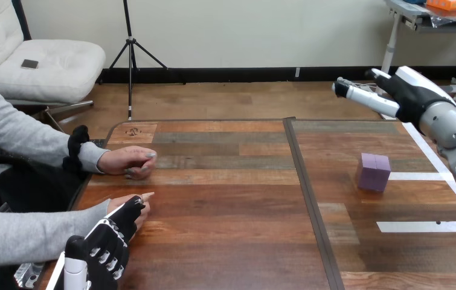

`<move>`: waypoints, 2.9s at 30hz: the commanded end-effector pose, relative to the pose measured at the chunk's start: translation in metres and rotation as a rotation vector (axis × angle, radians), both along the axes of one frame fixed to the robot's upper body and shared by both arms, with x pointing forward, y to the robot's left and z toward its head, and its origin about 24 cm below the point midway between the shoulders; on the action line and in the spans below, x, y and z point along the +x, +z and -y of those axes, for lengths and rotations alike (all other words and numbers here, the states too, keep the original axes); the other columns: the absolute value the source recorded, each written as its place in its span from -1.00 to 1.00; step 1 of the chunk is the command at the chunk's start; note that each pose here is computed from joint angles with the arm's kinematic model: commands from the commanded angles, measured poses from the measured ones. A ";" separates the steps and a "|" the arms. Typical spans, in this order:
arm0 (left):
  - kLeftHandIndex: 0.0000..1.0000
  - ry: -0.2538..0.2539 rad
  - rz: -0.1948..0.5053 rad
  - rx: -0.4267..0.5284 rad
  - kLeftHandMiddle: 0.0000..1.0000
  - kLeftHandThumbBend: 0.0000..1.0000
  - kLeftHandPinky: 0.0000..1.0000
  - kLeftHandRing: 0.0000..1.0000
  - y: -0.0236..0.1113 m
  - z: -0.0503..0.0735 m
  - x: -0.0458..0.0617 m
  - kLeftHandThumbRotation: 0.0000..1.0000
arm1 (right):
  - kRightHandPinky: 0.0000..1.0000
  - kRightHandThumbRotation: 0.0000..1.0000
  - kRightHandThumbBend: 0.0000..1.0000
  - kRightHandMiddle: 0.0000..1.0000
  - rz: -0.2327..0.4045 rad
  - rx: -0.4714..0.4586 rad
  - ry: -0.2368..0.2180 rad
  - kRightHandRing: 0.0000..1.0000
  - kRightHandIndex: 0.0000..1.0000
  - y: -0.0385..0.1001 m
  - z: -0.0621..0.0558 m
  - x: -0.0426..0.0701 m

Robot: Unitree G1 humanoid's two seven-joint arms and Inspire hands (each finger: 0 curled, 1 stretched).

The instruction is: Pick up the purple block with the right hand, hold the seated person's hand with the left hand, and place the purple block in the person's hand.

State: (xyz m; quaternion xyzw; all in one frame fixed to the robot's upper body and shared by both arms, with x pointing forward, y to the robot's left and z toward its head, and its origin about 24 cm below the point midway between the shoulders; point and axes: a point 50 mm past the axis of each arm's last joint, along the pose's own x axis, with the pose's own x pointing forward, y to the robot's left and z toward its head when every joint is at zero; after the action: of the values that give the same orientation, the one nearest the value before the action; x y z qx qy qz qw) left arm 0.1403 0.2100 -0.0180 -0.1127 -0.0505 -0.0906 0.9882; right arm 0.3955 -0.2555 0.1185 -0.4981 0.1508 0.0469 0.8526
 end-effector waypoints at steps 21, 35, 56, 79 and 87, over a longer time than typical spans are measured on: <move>0.58 0.007 0.048 -0.019 0.84 0.66 1.00 0.93 0.010 0.005 0.009 1.00 | 0.72 1.00 0.72 0.90 -0.031 -0.064 -0.058 0.87 0.89 -0.006 0.009 -0.003; 0.56 0.015 0.056 -0.013 0.82 0.61 1.00 0.91 0.010 0.004 0.008 0.98 | 0.46 1.00 0.74 0.78 -0.112 -0.057 -0.081 0.70 0.84 -0.029 0.011 -0.012; 0.49 0.012 0.061 0.005 0.78 0.61 1.00 0.86 0.010 0.002 0.009 0.96 | 0.39 1.00 0.65 0.69 -0.166 -0.047 -0.101 0.59 0.72 -0.054 0.009 -0.023; 0.47 0.001 0.066 0.008 0.80 0.63 1.00 0.91 0.010 0.001 0.011 0.97 | 0.25 1.00 0.66 0.63 -0.236 -0.063 -0.062 0.56 0.65 -0.076 0.003 -0.033; 0.47 -0.004 0.065 0.010 0.82 0.62 1.00 0.94 0.010 0.001 0.011 0.97 | 0.44 1.00 0.71 0.70 -0.252 -0.102 -0.039 0.65 0.69 -0.083 0.000 -0.036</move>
State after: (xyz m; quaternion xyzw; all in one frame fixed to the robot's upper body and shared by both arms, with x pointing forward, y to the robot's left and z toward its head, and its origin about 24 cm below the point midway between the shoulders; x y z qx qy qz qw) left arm 0.1386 0.2100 -0.0196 -0.1091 -0.0391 -0.0943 0.9888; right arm 0.3638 -0.2725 0.0535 -0.5201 0.2632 0.0483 0.8111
